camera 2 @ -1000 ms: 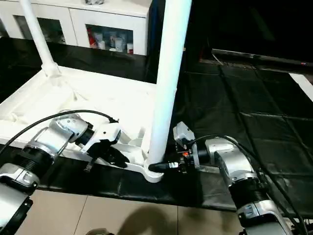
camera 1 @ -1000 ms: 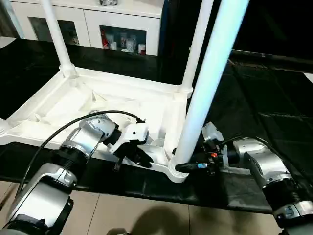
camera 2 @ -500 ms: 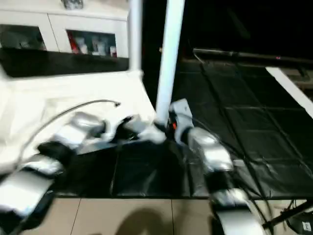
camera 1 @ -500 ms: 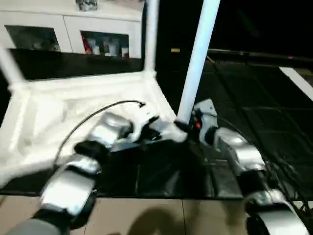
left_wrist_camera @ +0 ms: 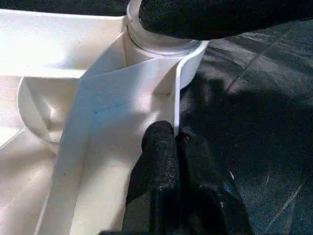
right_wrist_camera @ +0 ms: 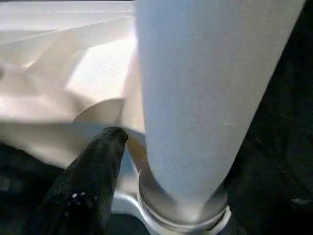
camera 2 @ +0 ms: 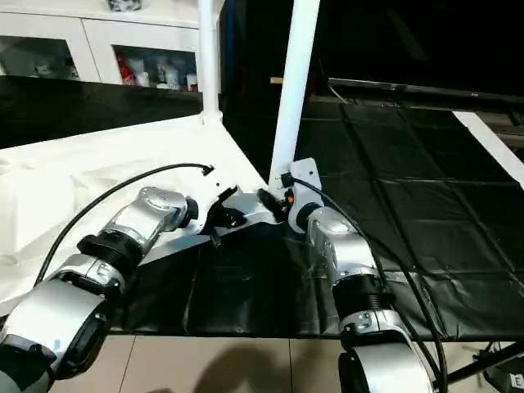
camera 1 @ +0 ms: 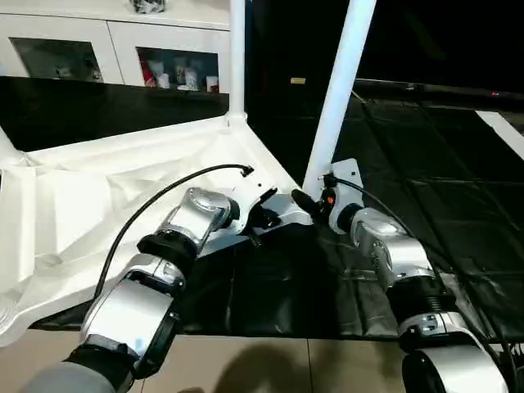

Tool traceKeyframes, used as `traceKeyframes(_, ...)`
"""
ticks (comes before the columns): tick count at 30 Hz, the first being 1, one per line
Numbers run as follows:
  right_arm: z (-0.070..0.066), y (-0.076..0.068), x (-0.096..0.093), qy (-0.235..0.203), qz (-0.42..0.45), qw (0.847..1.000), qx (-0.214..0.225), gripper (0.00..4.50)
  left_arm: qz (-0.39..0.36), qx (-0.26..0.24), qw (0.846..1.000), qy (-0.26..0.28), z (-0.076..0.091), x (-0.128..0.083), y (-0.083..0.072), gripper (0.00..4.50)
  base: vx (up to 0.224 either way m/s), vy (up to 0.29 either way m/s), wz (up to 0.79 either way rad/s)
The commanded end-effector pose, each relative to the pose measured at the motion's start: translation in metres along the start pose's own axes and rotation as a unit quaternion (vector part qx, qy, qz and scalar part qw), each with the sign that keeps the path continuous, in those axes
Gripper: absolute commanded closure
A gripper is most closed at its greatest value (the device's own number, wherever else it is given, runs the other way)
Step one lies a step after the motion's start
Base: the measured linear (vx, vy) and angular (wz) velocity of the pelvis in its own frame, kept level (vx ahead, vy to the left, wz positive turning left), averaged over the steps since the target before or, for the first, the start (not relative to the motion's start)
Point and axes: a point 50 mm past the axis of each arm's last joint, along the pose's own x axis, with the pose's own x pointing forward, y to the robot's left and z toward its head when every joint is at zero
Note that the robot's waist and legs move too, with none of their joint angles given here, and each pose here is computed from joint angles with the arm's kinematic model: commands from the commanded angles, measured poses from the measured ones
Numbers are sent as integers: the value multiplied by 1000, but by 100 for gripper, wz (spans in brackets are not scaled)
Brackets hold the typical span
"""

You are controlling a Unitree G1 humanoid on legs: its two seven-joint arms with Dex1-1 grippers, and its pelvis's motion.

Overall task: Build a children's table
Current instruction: Rotate leg to tighten

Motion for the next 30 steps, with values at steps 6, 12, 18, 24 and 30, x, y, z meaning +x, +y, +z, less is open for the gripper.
traceKeyframes(6, -12, 10, -16, 17, 156, 986, -62, 47, -96, 86, 992, 4, 2, -13, -5, 450, 0, 0, 0)
traceKeyframes(12, -7, -2, -31, 12, 210, 973, -91, 10, -174, 119, 977, 17, -6, -24, -9, 450, 0, 0, 0)
traceKeyframes(18, -3, -6, -51, 22, 318, 939, -126, 10, -220, 145, 964, 44, -13, -38, -7, 450, 0, 0, 0)
traceKeyframes(24, -5, -4, -58, 47, 397, 910, -106, 35, -269, 176, 944, 69, -17, -45, -13, 450, 0, 0, 0)
traceKeyframes(30, -9, -2, -55, 56, 409, 905, -104, 83, -290, 187, 936, 67, -16, -46, -18, 450, 0, 0, 0)
